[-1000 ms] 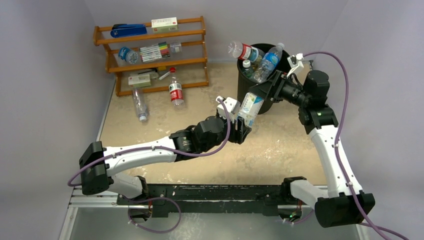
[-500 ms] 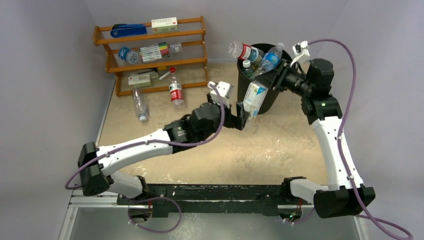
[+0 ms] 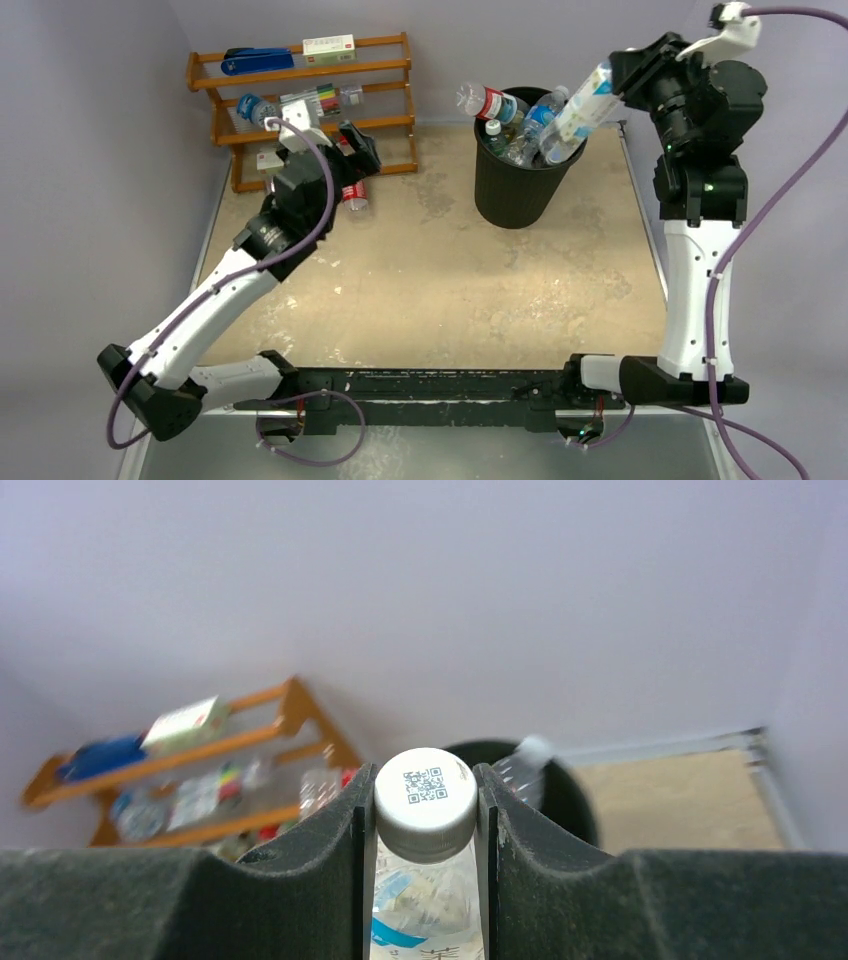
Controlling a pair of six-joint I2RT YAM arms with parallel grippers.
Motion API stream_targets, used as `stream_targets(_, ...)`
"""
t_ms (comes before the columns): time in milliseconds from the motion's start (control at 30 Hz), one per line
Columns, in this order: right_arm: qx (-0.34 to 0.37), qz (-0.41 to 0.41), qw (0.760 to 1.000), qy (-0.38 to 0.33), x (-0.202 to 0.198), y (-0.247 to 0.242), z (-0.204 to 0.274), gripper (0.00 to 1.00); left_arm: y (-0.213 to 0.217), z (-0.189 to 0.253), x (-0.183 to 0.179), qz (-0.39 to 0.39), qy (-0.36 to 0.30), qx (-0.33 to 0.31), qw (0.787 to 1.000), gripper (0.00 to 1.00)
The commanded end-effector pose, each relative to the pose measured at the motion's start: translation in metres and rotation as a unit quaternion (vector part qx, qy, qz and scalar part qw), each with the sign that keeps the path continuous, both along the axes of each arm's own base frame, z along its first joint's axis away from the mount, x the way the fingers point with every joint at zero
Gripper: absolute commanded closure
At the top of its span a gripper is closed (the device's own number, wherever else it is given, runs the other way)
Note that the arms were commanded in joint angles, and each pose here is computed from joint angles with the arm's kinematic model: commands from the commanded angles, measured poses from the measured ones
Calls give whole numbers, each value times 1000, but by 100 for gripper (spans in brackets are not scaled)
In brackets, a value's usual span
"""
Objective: Put the plastic bottles in the bin
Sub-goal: Place the plastic bottle in the trash bin.
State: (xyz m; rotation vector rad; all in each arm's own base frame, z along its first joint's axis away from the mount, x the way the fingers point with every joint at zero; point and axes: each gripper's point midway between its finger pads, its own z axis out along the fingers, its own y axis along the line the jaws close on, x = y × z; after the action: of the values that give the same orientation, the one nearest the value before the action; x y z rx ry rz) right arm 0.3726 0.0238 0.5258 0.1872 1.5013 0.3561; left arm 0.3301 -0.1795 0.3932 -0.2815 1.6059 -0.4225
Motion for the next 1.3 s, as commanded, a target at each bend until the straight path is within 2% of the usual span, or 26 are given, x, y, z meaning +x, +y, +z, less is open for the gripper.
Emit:
stream_targets(0, -24, -162, 984, -69, -6, -61, 45, 80, 24, -58, 43, 20, 81, -8, 997, 14)
stream_targets(133, -35, -229, 969, -89, 9, -88, 49, 80, 38, -100, 79, 40, 126, -4, 991, 14)
stream_targets(267, -41, -256, 961, -98, 33, -101, 37, 81, 53, -143, 115, 61, 163, -8, 985, 14)
stream_targets(567, -39, -208, 974, -81, 86, -91, -8, 84, 83, -212, 168, 118, 211, 14, 970, 14)
stream_targets(833, -39, -165, 982, -78, 93, -76, -32, 86, 84, -258, 186, 123, 253, 46, 959, 14)
stream_targets(1067, -47, -151, 982, -100, 87, -70, -24, 86, 84, -281, 189, 125, 274, 57, 952, 14)
stream_targets(1267, -52, -138, 986, -76, 90, -66, -42, 86, 85, -292, 191, 127, 285, 63, 948, 14)
